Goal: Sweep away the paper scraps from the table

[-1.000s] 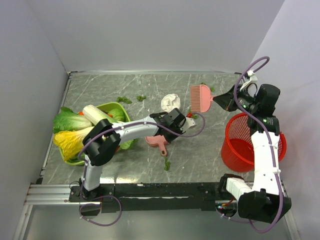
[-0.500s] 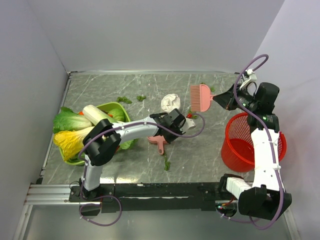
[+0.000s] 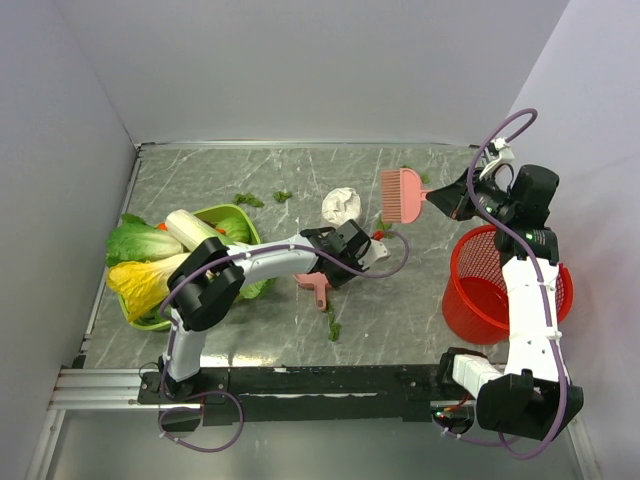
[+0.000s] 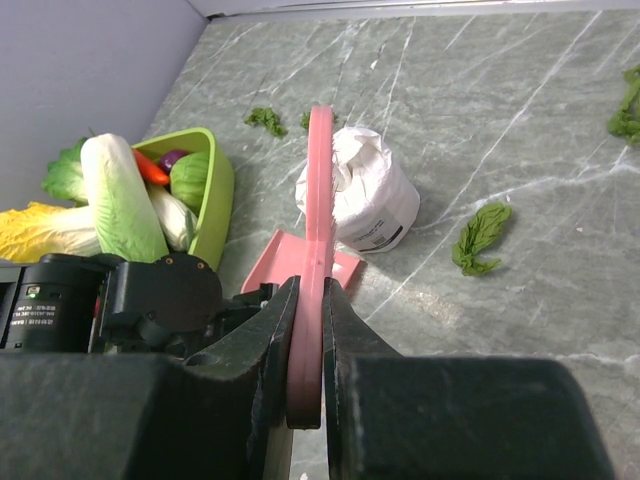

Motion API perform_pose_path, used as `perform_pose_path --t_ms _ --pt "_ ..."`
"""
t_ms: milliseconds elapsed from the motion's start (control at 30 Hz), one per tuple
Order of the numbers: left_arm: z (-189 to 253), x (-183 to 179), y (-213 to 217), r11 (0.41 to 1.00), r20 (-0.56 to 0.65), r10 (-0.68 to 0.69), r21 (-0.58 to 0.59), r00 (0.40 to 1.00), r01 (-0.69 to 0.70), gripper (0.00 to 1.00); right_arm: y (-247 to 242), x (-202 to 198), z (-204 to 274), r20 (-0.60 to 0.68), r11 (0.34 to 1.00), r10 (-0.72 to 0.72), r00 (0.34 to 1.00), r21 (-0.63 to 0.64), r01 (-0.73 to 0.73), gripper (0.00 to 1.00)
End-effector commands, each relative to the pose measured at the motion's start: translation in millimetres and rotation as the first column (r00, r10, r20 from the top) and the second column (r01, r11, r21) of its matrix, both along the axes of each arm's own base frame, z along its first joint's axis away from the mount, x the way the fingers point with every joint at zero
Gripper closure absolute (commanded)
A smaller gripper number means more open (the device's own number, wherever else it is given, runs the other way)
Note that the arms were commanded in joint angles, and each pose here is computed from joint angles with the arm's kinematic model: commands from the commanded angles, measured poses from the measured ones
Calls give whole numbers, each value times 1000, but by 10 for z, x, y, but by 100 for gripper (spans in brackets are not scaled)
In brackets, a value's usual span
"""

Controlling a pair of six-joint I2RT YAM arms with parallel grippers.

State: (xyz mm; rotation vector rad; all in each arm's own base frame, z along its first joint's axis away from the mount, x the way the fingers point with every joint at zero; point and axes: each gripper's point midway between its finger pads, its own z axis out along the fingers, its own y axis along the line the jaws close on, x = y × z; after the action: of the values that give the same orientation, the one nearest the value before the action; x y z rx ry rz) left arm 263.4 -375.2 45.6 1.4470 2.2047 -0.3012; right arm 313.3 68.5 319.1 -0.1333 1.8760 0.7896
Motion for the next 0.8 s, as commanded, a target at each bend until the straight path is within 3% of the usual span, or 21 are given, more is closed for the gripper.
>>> perform_pose_path --t_ms 0,200,433,633,767 --pt "-52 -49 0 1000 -20 -20 6 1000 20 76 -14 -6 293 103 1000 0 995 -19 2 100" --pt "-101 -53 36 999 -15 -43 28 999 44 80 -22 -6 269 96 1000 -4 995 -16 6 100" --pt "-83 -281 72 967 -73 -251 30 965 254 94 -25 -25 275 100 1000 -2 995 -17 4 100" --pt "5 -290 75 878 -5 -475 55 880 475 96 -17 -20 255 96 1000 1 995 -12 0 100" --pt "30 -241 40 831 34 -554 78 832 550 95 -15 -21 271 98 1000 2 995 -12 -1 100"
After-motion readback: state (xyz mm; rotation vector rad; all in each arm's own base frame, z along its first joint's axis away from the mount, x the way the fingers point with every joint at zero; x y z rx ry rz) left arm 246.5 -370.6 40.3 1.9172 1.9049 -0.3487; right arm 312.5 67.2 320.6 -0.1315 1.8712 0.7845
